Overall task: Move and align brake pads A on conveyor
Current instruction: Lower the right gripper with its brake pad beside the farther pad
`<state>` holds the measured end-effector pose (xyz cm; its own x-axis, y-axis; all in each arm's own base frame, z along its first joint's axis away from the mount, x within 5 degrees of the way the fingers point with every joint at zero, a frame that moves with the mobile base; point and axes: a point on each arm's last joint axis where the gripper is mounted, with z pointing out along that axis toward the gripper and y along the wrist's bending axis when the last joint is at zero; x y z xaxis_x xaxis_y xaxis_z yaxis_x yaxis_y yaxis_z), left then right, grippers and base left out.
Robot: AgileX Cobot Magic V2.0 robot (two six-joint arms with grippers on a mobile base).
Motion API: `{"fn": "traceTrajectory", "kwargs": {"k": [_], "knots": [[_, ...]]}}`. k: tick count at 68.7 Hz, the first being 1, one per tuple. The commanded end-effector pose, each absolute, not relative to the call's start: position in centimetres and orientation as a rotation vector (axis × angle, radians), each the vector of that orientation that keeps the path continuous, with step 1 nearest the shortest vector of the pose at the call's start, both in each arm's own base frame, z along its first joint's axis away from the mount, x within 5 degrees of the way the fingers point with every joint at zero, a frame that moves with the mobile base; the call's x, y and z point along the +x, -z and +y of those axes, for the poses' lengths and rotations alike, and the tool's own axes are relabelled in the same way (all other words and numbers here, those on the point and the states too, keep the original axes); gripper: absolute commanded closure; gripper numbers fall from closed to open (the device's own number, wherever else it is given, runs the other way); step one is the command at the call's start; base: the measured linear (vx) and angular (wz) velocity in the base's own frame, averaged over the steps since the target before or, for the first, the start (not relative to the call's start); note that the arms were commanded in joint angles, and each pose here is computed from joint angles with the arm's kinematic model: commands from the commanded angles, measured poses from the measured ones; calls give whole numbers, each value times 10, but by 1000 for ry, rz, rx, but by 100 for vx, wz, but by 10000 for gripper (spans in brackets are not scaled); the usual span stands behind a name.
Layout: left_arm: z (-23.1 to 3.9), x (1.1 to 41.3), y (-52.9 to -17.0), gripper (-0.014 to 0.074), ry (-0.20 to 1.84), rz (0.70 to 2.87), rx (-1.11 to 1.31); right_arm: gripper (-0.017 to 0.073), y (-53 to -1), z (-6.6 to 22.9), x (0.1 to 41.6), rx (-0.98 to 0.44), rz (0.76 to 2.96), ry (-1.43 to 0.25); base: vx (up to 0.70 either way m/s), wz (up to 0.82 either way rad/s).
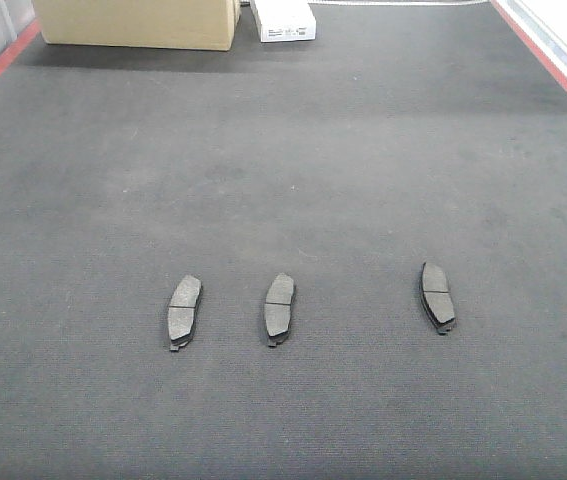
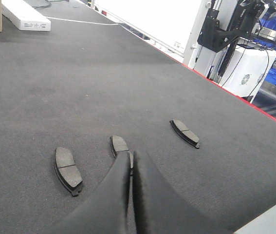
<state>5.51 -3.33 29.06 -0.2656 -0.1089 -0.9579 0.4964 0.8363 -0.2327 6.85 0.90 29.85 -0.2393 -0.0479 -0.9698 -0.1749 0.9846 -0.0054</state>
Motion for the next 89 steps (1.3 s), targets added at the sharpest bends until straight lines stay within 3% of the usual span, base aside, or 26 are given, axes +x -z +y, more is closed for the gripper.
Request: {"fn": "traceTrajectory", "kwargs": {"k": [1, 16, 38, 58, 73, 89], "knots": [[-35, 55, -305, 599, 627, 1668, 298, 528, -316, 11, 69, -189, 1688, -127, 0, 0], [-35, 55, -305, 599, 627, 1668, 298, 528, -318, 20, 89, -206, 1710, -149, 0, 0], [-35, 55, -305, 599, 627, 1668, 298, 524, -315, 56, 190, -197, 2078, -155, 0, 0], [-35, 55, -305, 599, 627, 1668, 298, 521, -274, 91, 281, -153, 2302, -197, 0, 0], [-35, 55, -305, 599, 627, 1668, 298, 517, -244, 131, 324, -192, 2392, -253, 0, 0], [-35, 55, -305, 599, 627, 1668, 298, 510, -222, 155, 363, -117, 2467, -313, 0, 0]]}}
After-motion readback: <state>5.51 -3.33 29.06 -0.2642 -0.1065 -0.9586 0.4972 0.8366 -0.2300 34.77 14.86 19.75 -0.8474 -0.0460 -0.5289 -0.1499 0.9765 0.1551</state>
